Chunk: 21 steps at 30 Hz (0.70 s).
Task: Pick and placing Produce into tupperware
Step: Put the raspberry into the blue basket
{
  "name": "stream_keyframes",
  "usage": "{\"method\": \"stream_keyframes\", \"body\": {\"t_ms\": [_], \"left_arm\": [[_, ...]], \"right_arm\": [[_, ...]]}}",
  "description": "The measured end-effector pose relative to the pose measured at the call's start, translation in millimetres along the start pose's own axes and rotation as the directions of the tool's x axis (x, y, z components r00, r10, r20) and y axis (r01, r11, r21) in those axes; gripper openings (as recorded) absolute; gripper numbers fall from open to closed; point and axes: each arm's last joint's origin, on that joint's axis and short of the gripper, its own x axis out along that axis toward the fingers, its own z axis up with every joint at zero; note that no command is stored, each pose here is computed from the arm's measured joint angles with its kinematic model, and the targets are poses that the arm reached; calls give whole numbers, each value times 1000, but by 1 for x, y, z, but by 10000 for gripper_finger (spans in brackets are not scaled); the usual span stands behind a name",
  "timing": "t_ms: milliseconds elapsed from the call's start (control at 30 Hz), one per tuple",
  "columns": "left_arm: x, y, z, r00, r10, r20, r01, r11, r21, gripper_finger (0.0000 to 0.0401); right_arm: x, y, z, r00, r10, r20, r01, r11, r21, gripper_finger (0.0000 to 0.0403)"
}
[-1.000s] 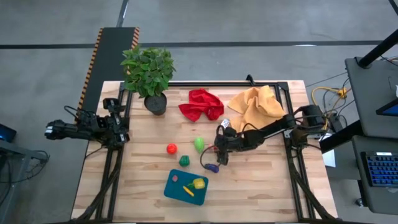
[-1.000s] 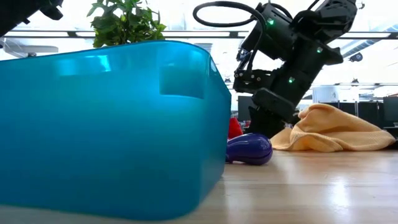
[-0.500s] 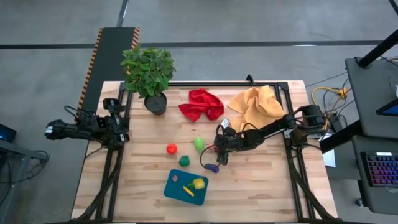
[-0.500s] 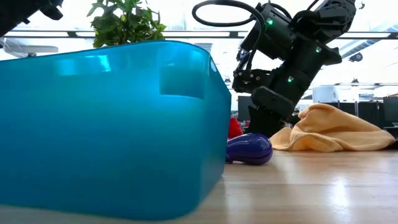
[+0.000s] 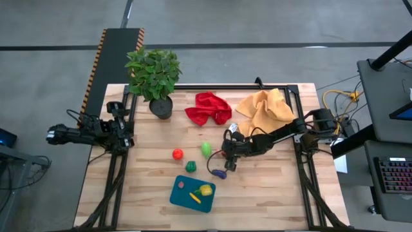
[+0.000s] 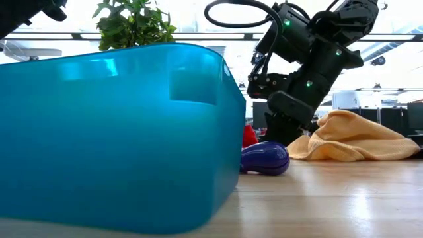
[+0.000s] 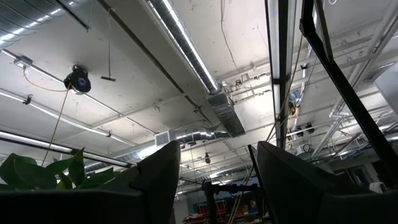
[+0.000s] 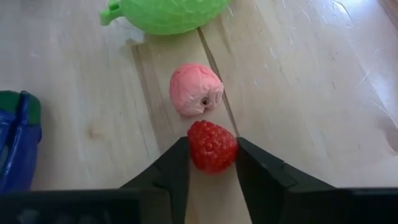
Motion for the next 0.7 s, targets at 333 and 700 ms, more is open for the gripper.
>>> {"method": "stream_keyframes", "body": {"t_ms": [333,700], "left_arm": [[0,0,0,1000,0,0,0,1000,0,199],[0,0,0,1000,0,0,0,1000,0,199]], "right_arm": [[-5,2,1,998,62,-22,-62,998,-1,94],[-57,10,25,973,150,176,-155,988,16,94]]}}
